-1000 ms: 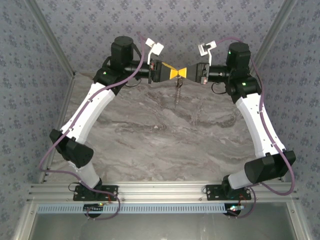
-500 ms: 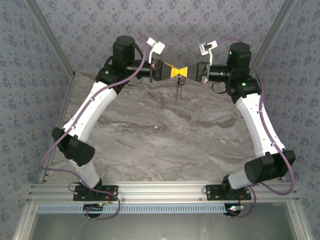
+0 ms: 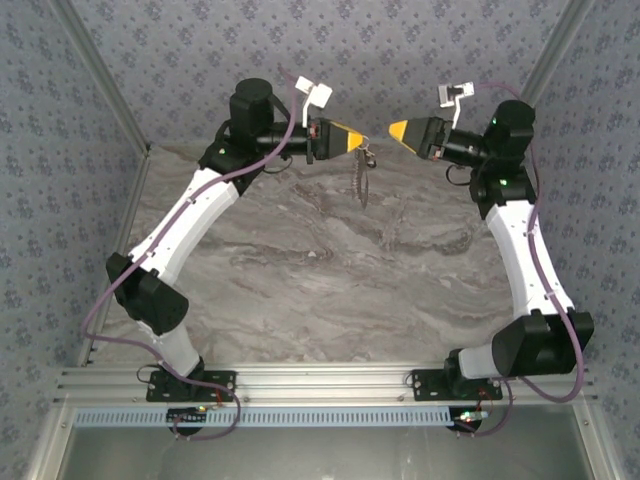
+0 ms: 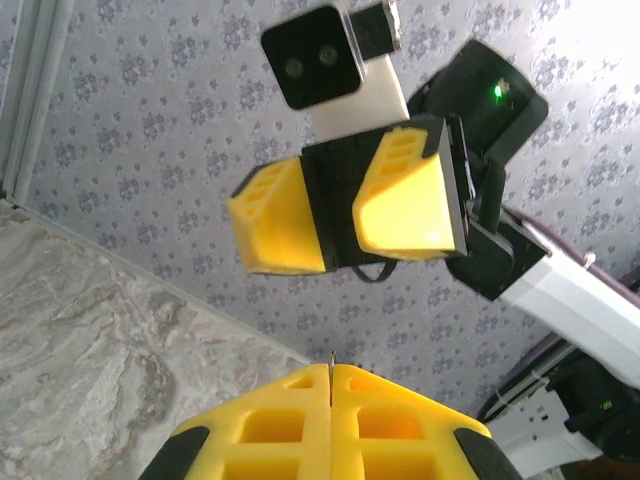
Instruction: Put the keys on the keyring
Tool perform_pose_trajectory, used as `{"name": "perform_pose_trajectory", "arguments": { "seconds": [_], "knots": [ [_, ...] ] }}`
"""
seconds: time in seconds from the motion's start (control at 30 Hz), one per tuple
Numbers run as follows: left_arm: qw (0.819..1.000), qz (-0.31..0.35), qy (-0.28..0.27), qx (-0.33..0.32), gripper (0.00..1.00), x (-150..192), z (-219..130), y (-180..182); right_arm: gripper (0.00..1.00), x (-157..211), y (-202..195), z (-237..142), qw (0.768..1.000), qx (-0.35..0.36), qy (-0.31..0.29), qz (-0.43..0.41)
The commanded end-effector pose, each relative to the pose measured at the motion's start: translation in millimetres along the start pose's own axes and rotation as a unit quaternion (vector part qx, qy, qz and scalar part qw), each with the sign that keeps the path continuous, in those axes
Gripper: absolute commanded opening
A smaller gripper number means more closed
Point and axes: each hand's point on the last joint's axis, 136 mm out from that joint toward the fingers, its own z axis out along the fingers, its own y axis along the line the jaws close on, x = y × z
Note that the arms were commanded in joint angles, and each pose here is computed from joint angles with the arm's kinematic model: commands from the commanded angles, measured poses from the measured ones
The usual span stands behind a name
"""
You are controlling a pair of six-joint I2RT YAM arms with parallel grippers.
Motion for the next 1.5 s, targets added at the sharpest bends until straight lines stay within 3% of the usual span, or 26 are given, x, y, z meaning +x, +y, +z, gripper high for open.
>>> {"name": "perform_pose_trajectory", "arguments": {
  "seconds": [0.0,0.5,0.97,1.1,1.3,1.47],
  "knots": [
    [0.996,0.059,-0.057,0.031,0.00,-38,-18,-46,0.47,-6,24,-5,0.999,-0.019,-0.028,-0.025],
    [0.994,0.061,-0.082,0.041,0.00,-56,-20,-54,0.57,9,34,15,0.998,-0.045,-0.026,-0.029],
    [0.992,0.068,-0.093,0.043,0.00,-64,-22,-60,0.55,24,36,31,0.998,-0.051,-0.006,-0.029],
    [0.993,0.065,-0.093,0.041,0.00,-63,-21,-57,0.46,23,40,37,0.998,-0.058,-0.002,-0.032],
    [0.993,0.065,-0.096,0.035,0.00,-64,-23,-56,0.15,27,40,40,0.998,-0.059,0.011,-0.030],
    [0.991,0.071,-0.112,0.018,0.00,-71,-29,-54,0.04,31,36,33,0.998,-0.042,0.019,-0.031]
  ]
}}
